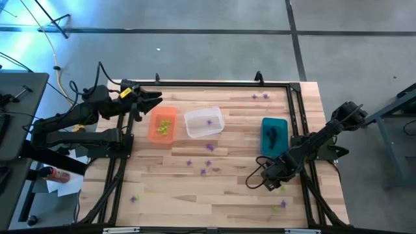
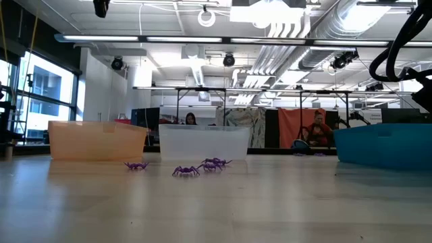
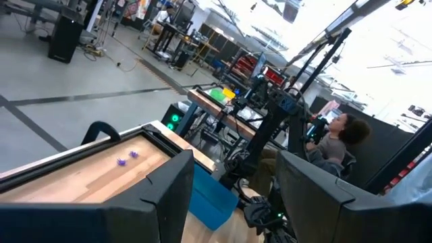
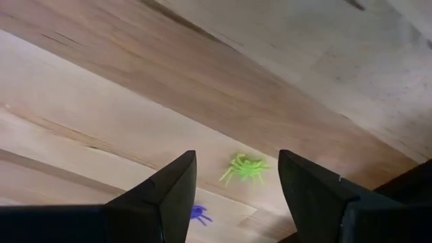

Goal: Sort Halloween decoration
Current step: Put the green spider toy into the orange bin

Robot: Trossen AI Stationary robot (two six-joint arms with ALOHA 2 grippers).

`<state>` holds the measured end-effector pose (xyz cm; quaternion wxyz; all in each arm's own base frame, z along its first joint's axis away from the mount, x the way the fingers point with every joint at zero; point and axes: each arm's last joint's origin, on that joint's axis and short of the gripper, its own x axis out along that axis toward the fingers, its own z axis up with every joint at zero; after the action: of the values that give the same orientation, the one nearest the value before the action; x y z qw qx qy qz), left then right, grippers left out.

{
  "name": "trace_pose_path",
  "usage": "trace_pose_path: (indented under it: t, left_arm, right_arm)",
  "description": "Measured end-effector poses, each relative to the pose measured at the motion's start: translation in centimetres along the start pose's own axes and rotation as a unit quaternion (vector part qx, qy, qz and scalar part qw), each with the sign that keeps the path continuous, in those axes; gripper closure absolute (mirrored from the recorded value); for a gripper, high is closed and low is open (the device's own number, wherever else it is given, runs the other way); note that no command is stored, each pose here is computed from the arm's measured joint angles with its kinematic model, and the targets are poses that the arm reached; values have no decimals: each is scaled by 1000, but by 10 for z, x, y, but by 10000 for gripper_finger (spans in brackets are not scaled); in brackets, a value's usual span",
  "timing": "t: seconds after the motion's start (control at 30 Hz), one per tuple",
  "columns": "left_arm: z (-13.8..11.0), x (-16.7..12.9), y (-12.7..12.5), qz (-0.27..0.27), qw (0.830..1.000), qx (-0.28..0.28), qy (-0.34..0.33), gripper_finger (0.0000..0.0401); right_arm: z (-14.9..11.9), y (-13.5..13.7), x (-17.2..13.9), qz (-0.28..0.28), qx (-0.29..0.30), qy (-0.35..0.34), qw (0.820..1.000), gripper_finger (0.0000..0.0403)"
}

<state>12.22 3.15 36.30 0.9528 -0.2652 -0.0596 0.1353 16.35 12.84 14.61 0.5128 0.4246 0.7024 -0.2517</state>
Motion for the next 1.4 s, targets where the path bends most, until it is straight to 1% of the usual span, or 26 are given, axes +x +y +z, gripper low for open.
trace_pose_path:
  t: [0.2,0.37,0.57,0.67,0.73,0.83,0.93,1.1,1.13,1.23,1.3,1.4]
  left_arm:
    - [-3,5,1,6,1000,1,10,206]
    - [-4,9,2,8,1000,5,17,206]
    - [-4,9,2,8,1000,8,18,206]
    - [-4,9,2,8,1000,13,18,206]
    - [-4,9,2,8,1000,14,18,206]
    - [-4,9,2,8,1000,14,18,206]
    - [-4,9,2,8,1000,15,18,206]
    - [-4,9,2,8,1000,15,18,206]
    - [-4,9,2,8,1000,15,18,206]
    - [-4,9,2,8,1000,15,18,206]
    - [-4,9,2,8,1000,15,18,206]
    - [-4,9,2,8,1000,15,18,206]
  right_arm:
    - [-5,5,2,22,-9,4,1000,199]
    - [-6,6,10,6,2,1,1000,199]
    - [-3,11,20,1,2,4,1000,200]
    - [-2,12,22,-3,5,5,1000,209]
    - [-2,12,22,-5,5,5,1000,222]
    - [-2,11,22,-10,3,4,1000,256]
    - [-2,9,22,-18,-4,2,1000,301]
    - [-2,7,22,-28,-20,1,999,387]
    - [-2,7,22,-28,-24,1,999,395]
    - [-2,8,21,-29,-40,2,999,393]
    - [-3,10,20,-28,-50,-1,998,399]
    - [-4,16,15,-19,-68,-13,997,401]
